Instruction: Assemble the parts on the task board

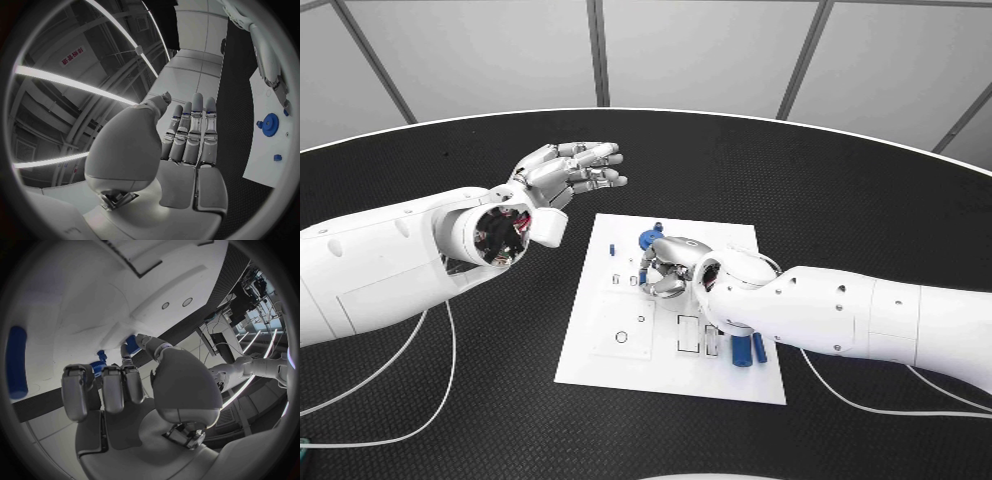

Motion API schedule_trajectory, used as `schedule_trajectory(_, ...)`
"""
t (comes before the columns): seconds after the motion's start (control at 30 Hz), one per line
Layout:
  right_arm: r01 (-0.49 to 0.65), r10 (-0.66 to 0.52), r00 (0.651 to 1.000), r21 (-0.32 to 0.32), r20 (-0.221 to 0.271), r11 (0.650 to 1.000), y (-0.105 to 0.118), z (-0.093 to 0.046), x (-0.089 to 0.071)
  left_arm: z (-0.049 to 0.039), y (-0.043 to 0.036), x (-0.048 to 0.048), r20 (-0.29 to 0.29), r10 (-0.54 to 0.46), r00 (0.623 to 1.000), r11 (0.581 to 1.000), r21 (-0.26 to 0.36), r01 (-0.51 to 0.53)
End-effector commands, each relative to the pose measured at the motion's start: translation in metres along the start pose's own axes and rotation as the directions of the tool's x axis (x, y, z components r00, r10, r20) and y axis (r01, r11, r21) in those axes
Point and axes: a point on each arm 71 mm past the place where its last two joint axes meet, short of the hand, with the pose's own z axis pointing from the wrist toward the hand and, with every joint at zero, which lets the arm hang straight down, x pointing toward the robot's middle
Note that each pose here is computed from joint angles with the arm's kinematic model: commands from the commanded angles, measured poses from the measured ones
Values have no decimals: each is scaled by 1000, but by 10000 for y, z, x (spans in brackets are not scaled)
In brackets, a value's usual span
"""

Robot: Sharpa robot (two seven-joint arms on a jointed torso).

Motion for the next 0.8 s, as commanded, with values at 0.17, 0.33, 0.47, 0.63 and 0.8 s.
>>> schedule_trajectory(0.17,0,0,1000,1,1,1000,-5,2,-2,0,1,0,-1,0,1000,1000,-2,0)
schedule_trajectory(0.33,0,0,1000,3,4,1000,-10,4,-5,-1,1,0,-2,-1,1000,1000,-2,1)
schedule_trajectory(0.47,0,0,1000,2,7,1000,-9,5,-7,-1,1,-2,-1,0,1000,1000,-3,0)
schedule_trajectory(0.63,-1,1,1000,1,9,1000,-5,6,-8,-1,2,-1,-1,0,1000,1000,-3,0)
schedule_trajectory(0.8,-2,2,1000,-2,13,1000,0,7,-10,1,3,-1,-1,0,1000,1000,-4,0)
